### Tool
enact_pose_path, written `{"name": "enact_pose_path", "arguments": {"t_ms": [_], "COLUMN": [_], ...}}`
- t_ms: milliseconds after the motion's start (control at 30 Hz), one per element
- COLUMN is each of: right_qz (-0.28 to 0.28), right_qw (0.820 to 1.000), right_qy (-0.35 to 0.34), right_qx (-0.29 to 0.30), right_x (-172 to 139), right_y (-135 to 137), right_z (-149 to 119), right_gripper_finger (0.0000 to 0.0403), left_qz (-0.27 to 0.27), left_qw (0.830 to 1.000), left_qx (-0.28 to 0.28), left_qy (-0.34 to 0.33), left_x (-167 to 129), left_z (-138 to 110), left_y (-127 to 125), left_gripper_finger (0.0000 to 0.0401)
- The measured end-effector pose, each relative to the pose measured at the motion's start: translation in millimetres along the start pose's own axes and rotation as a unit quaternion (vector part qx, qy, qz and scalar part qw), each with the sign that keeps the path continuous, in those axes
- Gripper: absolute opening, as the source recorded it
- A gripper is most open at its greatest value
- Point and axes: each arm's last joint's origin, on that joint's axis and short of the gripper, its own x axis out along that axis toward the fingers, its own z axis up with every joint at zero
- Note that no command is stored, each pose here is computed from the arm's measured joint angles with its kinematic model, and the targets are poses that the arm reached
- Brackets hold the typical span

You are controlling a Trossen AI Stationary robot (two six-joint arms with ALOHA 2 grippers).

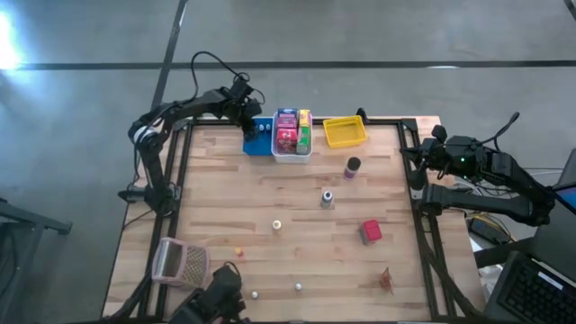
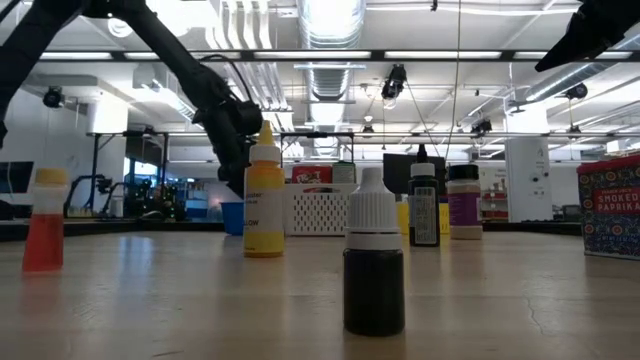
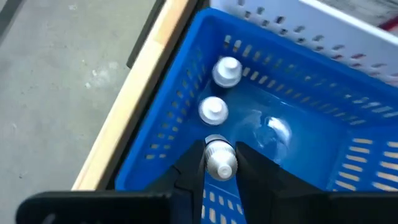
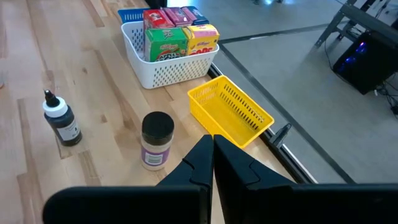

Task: Pick & Place Kitchen Items
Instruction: Put the small red food coloring bottle into the blue bin, then put the small top black food coloring bottle into the blue bin

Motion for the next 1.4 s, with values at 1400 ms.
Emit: {"name": "enact_pose_path", "arguments": {"t_ms": [1400], "right_qz": [0.000], "right_qw": [1.000], "right_qy": [0.000], "right_qx": [0.000], "right_x": [0], "right_y": [0], "right_z": [0], "right_gripper_finger": [0.0008], "left_qz": [0.027], "left_qw": [0.999], "left_qx": [-0.004], "left_qy": [0.020], "left_x": [18], "left_z": [2], "left_y": [6], "left_gripper_finger": [0.0133]}}
